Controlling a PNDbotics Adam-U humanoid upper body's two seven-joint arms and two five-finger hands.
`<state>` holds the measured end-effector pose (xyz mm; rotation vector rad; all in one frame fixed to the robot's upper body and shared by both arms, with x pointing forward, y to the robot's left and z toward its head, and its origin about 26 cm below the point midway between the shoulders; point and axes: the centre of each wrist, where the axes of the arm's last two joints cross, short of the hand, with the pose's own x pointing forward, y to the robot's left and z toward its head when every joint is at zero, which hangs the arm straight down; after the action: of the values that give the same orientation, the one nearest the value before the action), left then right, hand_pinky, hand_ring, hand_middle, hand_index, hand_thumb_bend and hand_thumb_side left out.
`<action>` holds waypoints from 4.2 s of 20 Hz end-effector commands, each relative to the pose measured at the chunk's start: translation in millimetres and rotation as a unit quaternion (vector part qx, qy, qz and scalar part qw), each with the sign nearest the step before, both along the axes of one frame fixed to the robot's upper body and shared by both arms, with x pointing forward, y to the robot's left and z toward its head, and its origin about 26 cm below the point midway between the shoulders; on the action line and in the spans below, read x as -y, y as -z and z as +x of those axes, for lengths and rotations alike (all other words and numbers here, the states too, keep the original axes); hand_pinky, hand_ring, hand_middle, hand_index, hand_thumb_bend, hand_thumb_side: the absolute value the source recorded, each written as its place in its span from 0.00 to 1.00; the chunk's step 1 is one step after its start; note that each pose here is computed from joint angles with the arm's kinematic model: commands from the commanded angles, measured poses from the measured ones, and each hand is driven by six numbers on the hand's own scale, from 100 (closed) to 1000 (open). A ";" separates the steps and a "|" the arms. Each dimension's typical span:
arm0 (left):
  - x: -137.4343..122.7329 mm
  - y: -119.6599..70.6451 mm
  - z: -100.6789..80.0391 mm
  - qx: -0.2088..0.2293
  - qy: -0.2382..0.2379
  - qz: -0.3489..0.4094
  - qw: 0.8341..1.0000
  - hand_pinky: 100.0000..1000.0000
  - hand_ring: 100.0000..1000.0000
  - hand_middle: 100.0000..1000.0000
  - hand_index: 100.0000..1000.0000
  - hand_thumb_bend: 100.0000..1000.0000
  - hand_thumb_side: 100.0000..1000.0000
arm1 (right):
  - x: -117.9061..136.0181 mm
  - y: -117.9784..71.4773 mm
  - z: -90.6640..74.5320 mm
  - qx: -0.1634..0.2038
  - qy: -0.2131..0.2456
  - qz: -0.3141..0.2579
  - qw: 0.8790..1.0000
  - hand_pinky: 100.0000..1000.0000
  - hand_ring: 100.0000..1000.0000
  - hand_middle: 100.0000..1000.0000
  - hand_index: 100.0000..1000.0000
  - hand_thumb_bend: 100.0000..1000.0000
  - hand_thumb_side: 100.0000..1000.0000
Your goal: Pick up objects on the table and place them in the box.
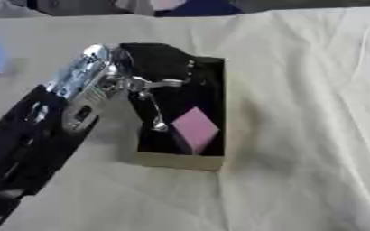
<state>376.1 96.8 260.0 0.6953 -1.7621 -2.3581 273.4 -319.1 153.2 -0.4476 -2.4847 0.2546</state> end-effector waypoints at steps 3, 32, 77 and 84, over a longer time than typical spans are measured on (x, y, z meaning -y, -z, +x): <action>-21.5 -31.6 -13.0 0.024 -0.001 -0.054 0.998 0.79 0.86 0.84 0.91 0.37 0.17 | 2.0 -6.6 -2.1 0.012 0.003 -0.008 1.000 0.81 0.78 0.58 0.82 0.00 0.82; -282.9 -60.4 26.6 0.068 -0.373 -0.124 0.917 0.84 0.88 0.86 0.92 0.57 0.10 | 6.3 -8.4 -2.9 0.031 0.020 -0.023 0.999 0.81 0.79 0.58 0.82 0.00 0.82; -392.3 -55.8 35.9 0.077 -0.583 -0.159 0.793 0.84 0.89 0.90 0.93 0.48 0.00 | -0.5 -18.8 3.3 0.048 0.002 -0.062 0.997 0.81 0.79 0.57 0.82 0.00 0.84; -391.7 -56.3 36.5 0.091 -0.583 -0.162 0.791 0.84 0.88 0.89 0.93 0.48 0.00 | -1.1 -18.8 3.5 0.047 0.000 -0.061 0.997 0.81 0.79 0.57 0.82 0.00 0.84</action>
<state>423.7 475.9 291.2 1.3415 -1.1176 -1.1696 278.3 -317.4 164.1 -0.5094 -2.5485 0.3616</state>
